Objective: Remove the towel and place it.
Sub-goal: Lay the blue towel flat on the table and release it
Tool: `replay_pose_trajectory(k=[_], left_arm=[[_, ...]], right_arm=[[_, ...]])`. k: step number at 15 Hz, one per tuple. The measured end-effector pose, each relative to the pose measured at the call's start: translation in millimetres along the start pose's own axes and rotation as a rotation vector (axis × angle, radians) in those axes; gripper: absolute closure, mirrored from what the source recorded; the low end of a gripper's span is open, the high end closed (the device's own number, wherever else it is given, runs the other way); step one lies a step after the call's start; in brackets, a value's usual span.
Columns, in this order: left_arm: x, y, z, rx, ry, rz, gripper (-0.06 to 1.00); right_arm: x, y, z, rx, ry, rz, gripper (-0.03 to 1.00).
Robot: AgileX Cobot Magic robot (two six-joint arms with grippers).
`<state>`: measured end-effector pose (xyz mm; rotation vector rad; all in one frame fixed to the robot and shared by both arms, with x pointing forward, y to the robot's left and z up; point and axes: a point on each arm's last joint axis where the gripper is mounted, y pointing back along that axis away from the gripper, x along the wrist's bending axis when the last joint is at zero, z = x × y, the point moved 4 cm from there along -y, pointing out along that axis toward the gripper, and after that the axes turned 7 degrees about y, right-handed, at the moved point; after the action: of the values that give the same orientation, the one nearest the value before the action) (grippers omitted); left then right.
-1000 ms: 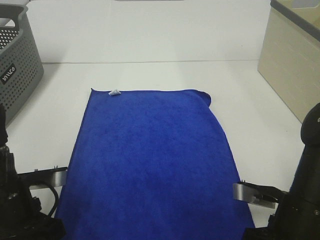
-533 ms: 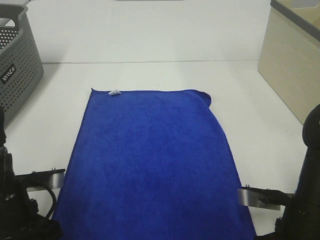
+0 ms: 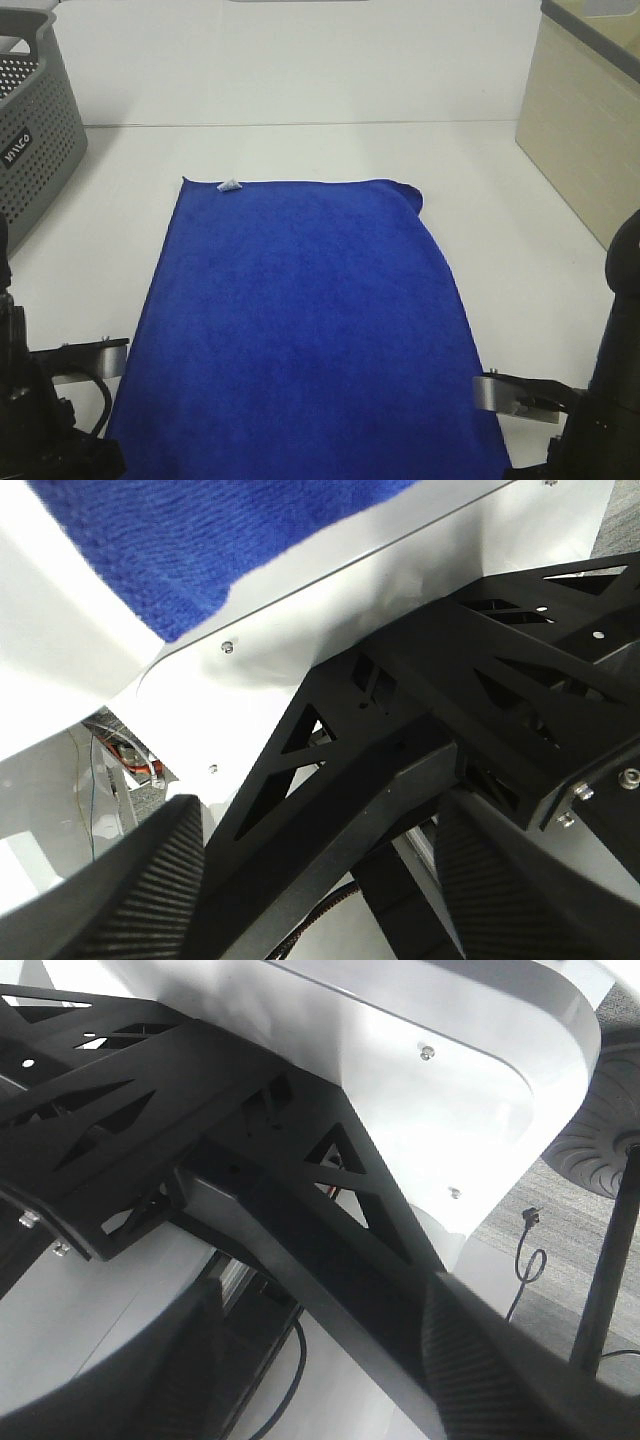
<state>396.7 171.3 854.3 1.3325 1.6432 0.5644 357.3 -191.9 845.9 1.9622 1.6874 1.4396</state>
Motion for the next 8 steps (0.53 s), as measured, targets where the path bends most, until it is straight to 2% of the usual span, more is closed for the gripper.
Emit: replay_pose_trajectory(k=[3,6,8], left_arm=[[-1.7,1.9,-0.6,0.011,-0.009,-0.004,0.31],[-6.1,10.4,-0.8,-0.030,-0.030,-0.009,0.31],[-7.7,13.8,-2.3,-0.046,-0.032,-0.012,0.31]], right_arm=[[2.2,0.1,-3.6,0.027,0.002,0.016,0.38],[2.6,0.1,-4.4,0.034,-0.018,0.020,0.38],[2.5,0.1,-4.2,0.032,-0.060,0.018,0.34]])
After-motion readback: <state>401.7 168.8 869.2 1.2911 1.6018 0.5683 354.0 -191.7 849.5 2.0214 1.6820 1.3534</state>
